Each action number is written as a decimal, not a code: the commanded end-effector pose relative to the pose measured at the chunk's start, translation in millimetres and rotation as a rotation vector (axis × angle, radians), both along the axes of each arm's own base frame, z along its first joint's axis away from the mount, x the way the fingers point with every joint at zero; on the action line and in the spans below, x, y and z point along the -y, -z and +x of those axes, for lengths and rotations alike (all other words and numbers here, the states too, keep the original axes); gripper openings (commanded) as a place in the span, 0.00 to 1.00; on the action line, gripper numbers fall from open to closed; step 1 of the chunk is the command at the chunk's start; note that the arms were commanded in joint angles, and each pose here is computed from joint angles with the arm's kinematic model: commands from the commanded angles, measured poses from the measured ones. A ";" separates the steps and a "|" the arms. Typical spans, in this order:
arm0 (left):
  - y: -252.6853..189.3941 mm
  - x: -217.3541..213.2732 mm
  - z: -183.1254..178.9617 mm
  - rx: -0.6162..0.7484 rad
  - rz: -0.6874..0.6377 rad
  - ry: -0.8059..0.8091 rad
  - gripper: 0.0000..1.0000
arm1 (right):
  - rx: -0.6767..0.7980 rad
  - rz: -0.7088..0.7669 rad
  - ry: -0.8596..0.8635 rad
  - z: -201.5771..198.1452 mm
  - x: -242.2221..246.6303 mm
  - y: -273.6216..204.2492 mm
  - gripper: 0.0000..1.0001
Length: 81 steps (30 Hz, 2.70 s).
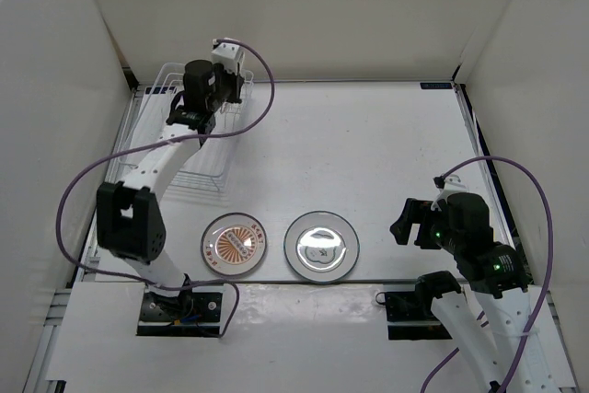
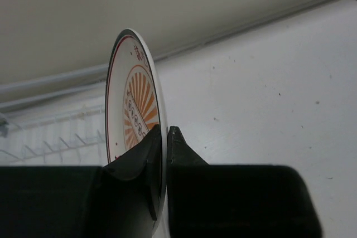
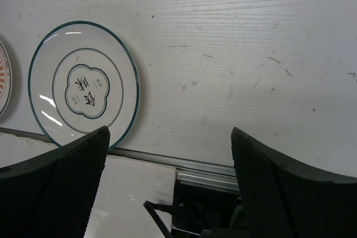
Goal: Unload the plates from the dish rack
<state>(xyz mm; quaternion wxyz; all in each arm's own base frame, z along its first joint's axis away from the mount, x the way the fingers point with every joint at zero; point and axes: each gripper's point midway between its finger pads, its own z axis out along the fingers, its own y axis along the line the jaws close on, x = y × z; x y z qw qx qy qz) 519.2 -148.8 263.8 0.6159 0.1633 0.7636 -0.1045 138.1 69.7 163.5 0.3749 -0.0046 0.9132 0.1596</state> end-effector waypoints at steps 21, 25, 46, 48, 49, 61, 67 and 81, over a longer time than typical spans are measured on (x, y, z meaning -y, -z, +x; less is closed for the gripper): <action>-48.2 63.6 -309.3 0.306 0.605 0.195 0.00 | 0.049 0.009 -0.015 5.9 -2.7 -6.3 0.90; -3.9 76.0 -349.0 0.360 0.808 0.194 0.00 | 0.045 0.009 -0.012 6.5 -2.7 -5.9 0.90; 155.1 13.7 -380.9 0.009 0.937 0.073 0.00 | 0.055 0.009 -0.005 5.1 -1.0 -6.2 0.90; 165.0 14.1 -384.5 -0.008 0.966 0.079 0.00 | 0.061 0.011 -0.004 6.0 -1.3 -7.6 0.90; 168.7 16.8 -386.4 -0.015 0.952 0.066 0.00 | 0.060 0.010 -0.005 5.9 -1.2 -7.7 0.90; 192.7 21.7 -388.3 -0.054 0.994 -0.005 0.20 | 0.055 0.010 -0.004 5.6 -1.2 -6.7 0.90; 195.0 35.4 -391.0 -0.071 0.943 0.037 0.62 | 0.051 0.008 -0.007 5.4 -1.4 -6.0 0.90; 107.8 106.7 -399.0 -0.148 0.565 0.278 0.93 | 0.065 0.012 -0.012 4.7 -1.9 -7.4 0.90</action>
